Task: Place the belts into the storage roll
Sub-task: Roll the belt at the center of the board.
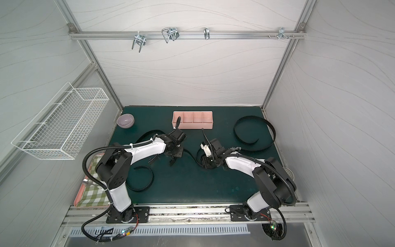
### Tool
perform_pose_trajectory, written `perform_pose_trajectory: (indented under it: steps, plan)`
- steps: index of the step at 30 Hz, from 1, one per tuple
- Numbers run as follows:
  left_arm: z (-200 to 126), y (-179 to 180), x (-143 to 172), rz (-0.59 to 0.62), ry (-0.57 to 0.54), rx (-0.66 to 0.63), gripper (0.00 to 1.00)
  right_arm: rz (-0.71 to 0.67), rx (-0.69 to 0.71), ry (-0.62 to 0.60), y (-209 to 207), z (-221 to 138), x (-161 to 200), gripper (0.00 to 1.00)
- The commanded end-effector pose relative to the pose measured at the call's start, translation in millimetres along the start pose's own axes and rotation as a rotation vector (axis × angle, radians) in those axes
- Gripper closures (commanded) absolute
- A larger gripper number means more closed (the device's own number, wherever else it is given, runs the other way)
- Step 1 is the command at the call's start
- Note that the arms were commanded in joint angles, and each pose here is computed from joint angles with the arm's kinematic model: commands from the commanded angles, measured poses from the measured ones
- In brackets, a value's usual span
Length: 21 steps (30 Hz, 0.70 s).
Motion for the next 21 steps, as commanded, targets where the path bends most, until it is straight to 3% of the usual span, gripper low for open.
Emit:
perform_pose_trajectory:
  steps: [1,6,15,21]
  plan:
    - [-5.2,8.5,-28.6,-0.026,-0.019,0.024,1.0,-0.013,-0.034,0.111,5.7,6.5,28.5,1.0]
    - [2.4,21.5,-32.3,-0.047,0.002,0.041,1.0,-0.1,-0.097,0.047,23.7,-6.0,34.3,1.0]
    - [23.5,11.7,-18.1,-0.011,0.021,0.118,1.0,-0.08,-0.01,-0.011,7.6,-4.6,35.9,1.0]
    - [19.8,14.8,-65.2,0.013,-0.01,0.063,1.0,-0.131,-0.046,-0.038,22.2,-0.9,25.7,0.99]
Point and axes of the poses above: each gripper's point midway between its finger pads, its own z axis out along the fingers, its own y axis along the line the jaws close on, x = y × z, the point moved 5 cm from there along -z, back along the fingers, and after that the axes turned 13 degrees about z, right-handed, at the moved point
